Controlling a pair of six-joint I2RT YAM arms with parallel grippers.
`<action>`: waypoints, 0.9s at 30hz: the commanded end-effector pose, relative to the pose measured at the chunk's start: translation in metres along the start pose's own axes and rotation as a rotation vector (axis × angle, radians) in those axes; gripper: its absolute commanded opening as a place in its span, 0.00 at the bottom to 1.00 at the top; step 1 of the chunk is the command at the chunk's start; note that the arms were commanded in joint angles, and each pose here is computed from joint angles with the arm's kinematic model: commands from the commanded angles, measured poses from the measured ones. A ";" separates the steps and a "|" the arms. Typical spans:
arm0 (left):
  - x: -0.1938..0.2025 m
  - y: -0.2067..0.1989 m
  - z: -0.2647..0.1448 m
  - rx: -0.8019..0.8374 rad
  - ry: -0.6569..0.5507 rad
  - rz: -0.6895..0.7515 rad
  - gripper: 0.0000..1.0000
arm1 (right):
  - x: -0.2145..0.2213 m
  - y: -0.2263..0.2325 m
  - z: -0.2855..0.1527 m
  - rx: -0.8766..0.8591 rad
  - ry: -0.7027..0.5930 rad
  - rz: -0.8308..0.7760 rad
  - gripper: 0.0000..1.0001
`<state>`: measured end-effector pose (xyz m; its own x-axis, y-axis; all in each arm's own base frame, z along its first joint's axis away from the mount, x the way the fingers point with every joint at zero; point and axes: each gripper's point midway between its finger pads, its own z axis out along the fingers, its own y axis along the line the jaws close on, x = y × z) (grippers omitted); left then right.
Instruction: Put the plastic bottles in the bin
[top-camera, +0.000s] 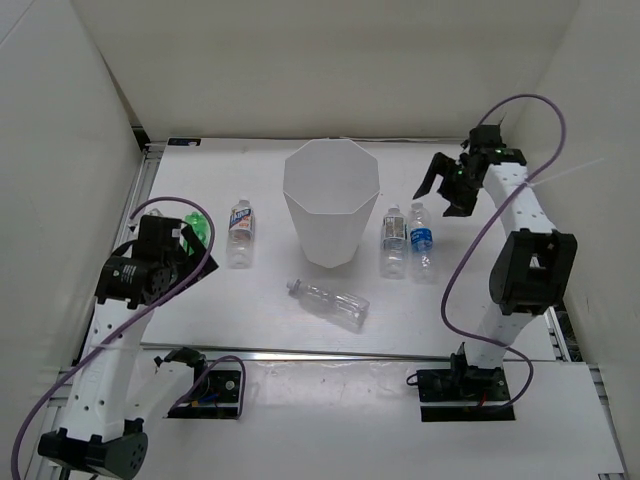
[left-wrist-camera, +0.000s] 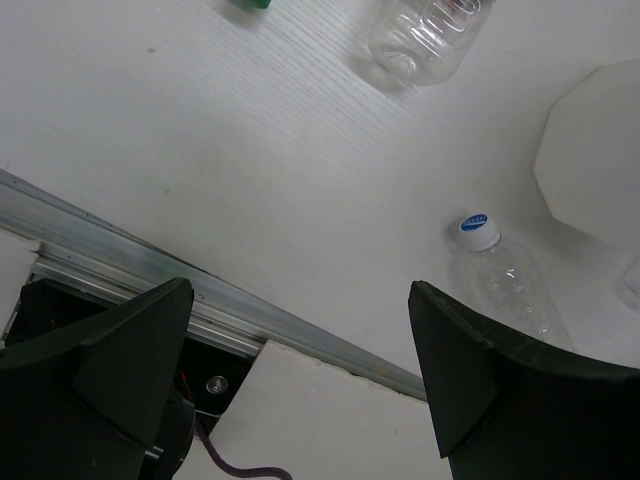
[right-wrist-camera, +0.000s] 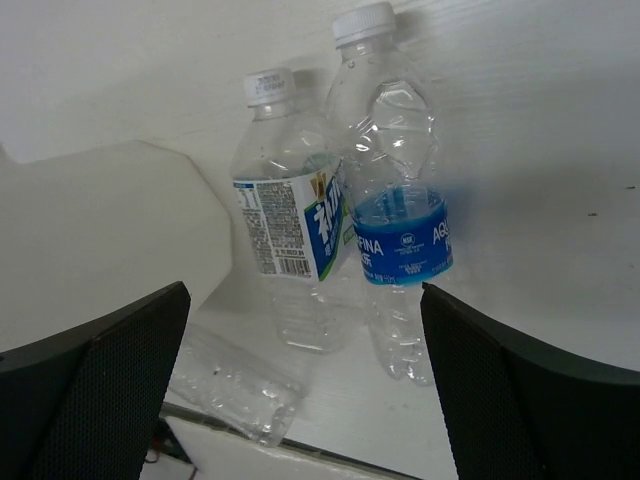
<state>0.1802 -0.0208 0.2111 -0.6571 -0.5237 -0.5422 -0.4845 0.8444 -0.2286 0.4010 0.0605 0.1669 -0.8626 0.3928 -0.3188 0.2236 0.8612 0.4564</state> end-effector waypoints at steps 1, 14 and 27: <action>-0.016 -0.012 -0.002 0.010 -0.023 -0.011 1.00 | 0.003 -0.002 0.008 0.096 -0.002 -0.117 1.00; -0.021 -0.014 0.003 -0.035 -0.001 -0.022 1.00 | 0.006 -0.030 0.049 0.264 0.068 -0.114 0.96; -0.009 -0.005 0.011 -0.071 0.025 -0.041 1.00 | 0.027 -0.052 0.076 0.299 0.169 -0.082 0.94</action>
<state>0.1943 -0.0220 0.2040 -0.6678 -0.5573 -0.4934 -0.5422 0.8183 -0.1905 0.4056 0.0537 0.0779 -0.9328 0.2923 -0.2108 0.2568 0.9495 0.1805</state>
